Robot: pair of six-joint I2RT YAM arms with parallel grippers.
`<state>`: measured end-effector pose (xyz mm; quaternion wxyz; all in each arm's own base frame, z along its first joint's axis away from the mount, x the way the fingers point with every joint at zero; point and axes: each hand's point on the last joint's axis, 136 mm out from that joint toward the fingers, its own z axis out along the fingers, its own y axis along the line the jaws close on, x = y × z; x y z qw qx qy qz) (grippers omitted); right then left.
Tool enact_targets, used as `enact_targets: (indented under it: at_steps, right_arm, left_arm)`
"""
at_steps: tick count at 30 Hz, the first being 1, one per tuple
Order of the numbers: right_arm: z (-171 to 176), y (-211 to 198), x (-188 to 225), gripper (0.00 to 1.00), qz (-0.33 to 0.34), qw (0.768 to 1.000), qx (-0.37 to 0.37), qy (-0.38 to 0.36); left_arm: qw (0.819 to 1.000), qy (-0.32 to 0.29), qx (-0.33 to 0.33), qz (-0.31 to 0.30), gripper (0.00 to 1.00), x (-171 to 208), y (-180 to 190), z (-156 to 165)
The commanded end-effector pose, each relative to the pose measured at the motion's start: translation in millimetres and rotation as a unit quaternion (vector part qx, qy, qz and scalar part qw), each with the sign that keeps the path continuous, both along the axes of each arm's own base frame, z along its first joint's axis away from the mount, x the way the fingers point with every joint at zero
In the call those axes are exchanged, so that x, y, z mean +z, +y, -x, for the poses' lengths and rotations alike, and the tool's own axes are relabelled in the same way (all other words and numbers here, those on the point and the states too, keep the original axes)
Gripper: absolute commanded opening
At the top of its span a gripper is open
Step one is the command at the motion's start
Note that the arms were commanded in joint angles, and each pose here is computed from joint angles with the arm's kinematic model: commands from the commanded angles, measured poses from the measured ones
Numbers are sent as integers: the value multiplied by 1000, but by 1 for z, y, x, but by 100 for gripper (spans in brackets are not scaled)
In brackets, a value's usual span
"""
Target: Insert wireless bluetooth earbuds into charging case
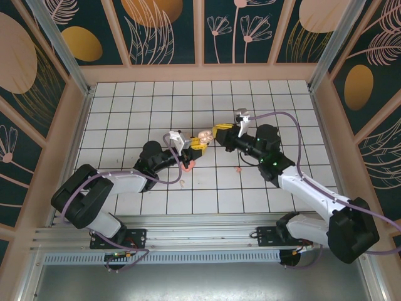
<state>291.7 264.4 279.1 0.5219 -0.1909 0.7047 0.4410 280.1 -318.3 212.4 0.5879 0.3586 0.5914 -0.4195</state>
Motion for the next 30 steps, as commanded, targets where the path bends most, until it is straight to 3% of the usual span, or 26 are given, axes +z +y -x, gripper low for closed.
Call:
enact_targets:
  at_steps: [1,13,30]
  right_arm:
    - [4,9,8,21,-14,1000,20,-19]
    - [5,10,-6,21,-6,1000,18,-5]
    - [-3,-3,-13,21,46,998,-42,-17]
  left_arm:
    - [999,-27,-17,29,15,19,-3,6]
    - [998,-37,-17,40,15,26,-2,8]
    - [998,-47,-16,42,15,31,1,11]
